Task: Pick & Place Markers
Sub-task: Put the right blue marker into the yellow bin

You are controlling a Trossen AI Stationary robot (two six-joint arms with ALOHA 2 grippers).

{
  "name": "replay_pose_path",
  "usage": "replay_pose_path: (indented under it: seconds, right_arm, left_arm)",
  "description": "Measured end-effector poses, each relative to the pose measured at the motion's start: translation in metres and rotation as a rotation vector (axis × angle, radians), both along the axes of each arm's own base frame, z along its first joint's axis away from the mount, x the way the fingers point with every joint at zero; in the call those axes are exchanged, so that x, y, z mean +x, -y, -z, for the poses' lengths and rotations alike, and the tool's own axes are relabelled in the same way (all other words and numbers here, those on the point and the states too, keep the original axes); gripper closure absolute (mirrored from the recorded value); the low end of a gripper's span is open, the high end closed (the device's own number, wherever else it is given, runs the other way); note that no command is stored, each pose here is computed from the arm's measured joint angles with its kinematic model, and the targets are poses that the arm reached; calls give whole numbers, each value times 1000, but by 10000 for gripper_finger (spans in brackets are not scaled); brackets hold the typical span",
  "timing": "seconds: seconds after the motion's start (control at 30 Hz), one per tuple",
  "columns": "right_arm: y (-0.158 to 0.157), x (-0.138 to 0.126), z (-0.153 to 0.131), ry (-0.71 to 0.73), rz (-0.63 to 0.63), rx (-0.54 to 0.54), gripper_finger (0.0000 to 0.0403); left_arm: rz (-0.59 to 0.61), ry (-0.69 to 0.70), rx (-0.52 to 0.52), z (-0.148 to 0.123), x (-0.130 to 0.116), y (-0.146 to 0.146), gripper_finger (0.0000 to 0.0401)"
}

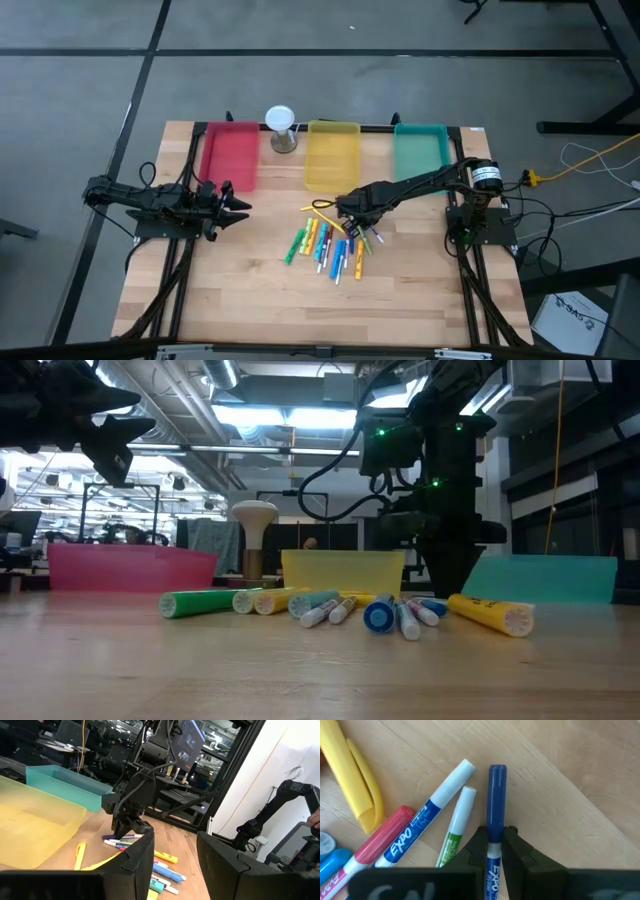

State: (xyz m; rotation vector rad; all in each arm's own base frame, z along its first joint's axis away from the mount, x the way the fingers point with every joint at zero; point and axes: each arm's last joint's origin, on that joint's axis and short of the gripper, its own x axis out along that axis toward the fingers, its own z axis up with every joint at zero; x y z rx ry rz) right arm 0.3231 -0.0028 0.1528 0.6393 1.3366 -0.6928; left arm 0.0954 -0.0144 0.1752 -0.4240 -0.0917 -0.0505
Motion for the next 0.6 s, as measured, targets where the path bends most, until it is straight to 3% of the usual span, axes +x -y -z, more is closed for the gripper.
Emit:
replay_pose_path:
  seconds: [0.6]
  right_arm:
    - [-5,-1,-3,-2,-15,7,367]
  left_arm:
    - [0,0,0,0,0,0,258]
